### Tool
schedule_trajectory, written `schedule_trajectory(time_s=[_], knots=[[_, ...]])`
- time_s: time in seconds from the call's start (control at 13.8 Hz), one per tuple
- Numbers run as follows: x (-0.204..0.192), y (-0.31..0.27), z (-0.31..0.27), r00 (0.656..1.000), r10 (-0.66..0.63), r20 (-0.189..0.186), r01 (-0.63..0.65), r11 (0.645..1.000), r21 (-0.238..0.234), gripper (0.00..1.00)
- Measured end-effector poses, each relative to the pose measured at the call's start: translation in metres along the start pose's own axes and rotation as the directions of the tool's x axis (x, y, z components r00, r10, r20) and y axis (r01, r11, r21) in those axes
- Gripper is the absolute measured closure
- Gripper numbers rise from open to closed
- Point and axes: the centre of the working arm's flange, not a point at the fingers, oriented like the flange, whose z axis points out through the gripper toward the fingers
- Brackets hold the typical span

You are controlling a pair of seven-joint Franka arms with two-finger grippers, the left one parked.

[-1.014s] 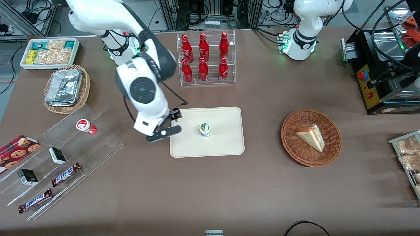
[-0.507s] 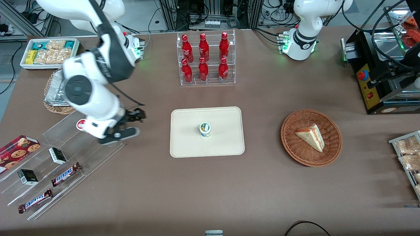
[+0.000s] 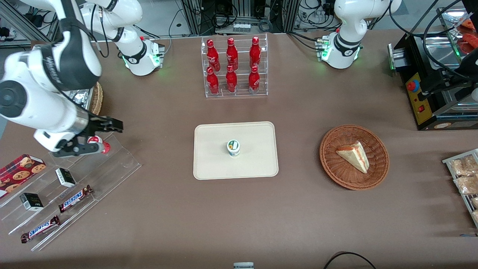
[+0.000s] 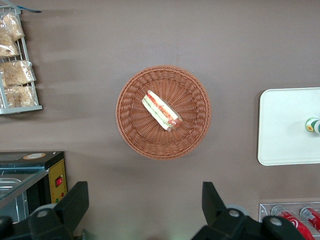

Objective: Place green gum on tray

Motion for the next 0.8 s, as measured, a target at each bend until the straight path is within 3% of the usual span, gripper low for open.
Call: schedule_trajectory(time_s=[0.14, 0.8], knots=[[-0.012, 0.025, -0.009, 1.000, 0.022, 0.016, -0.022, 1.000, 0.010, 0.00], [-0.054, 0.072, -0.056, 0.998, 0.054, -0.029, -0.054, 0.998, 0.029, 0.00]])
